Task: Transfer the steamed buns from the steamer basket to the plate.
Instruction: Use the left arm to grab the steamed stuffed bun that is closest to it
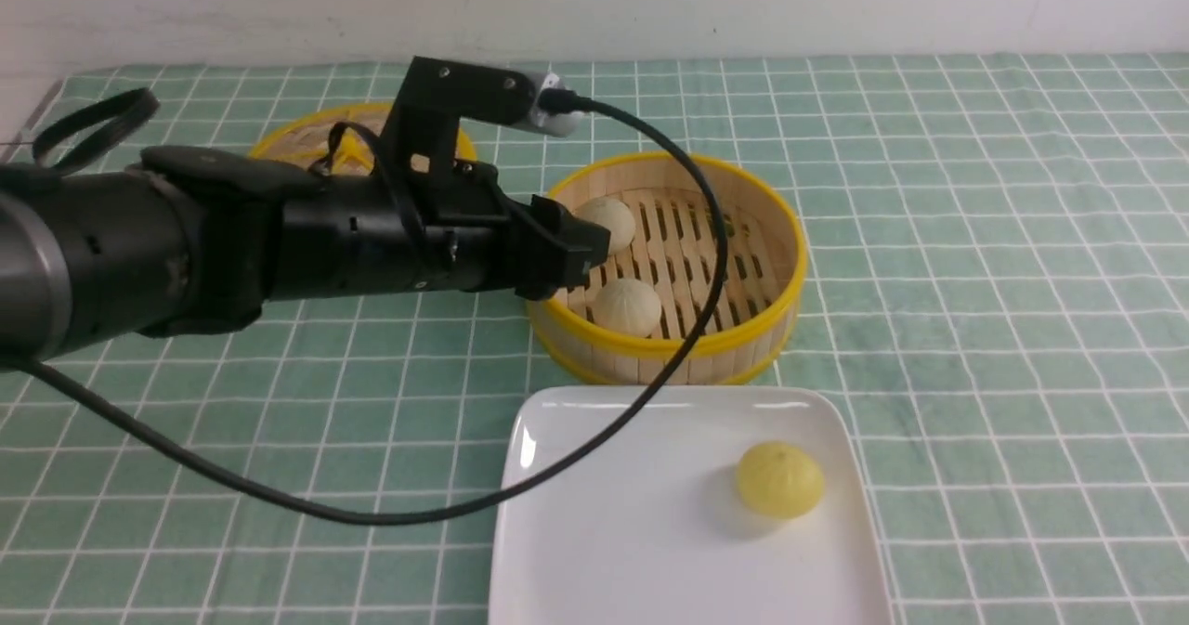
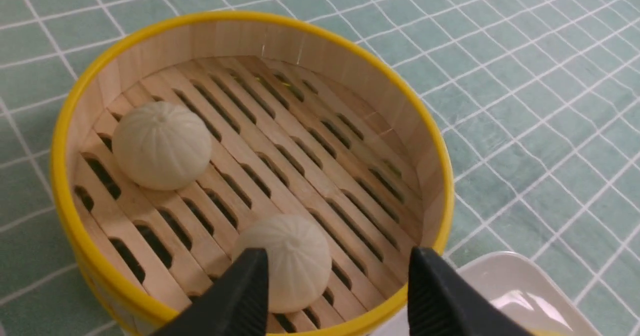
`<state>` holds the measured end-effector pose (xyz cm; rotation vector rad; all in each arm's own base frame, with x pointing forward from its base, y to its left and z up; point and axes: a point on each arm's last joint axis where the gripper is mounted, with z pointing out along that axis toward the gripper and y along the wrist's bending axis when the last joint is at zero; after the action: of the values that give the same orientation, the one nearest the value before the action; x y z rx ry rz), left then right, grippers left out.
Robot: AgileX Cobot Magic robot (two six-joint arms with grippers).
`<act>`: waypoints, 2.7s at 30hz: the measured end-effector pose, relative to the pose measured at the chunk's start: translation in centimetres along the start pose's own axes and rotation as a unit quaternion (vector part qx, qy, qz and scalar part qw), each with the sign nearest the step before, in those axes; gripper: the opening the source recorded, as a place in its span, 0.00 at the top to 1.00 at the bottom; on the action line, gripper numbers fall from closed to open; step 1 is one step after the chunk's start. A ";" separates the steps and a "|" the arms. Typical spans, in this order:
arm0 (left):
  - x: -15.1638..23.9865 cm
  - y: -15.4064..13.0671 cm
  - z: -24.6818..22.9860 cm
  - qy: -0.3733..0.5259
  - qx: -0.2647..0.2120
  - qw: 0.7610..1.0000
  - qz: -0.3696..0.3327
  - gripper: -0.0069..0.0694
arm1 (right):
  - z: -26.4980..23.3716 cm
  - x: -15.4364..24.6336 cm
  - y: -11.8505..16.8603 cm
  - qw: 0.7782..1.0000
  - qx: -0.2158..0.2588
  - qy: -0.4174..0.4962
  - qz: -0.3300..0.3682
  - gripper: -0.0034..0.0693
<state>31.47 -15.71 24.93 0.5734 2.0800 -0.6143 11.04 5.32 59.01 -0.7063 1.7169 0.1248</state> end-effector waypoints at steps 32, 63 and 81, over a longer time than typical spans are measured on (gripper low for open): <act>-1.2 0.6 3.3 0.026 0.028 0.998 -0.043 0.39 | -5.1 12.3 5.4 0.998 -0.046 0.042 0.024 0.18; -4.4 2.6 7.3 0.207 -0.003 0.977 -0.049 0.40 | -5.0 12.2 5.2 0.998 -0.039 0.036 0.021 0.18; -3.3 1.0 9.5 0.197 0.070 0.977 0.039 0.40 | -5.0 12.2 5.2 0.998 -0.039 0.036 0.021 0.19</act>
<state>39.56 -21.30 22.69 0.9144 2.3807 -0.6446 2.84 2.62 47.71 -0.7401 1.8046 0.1999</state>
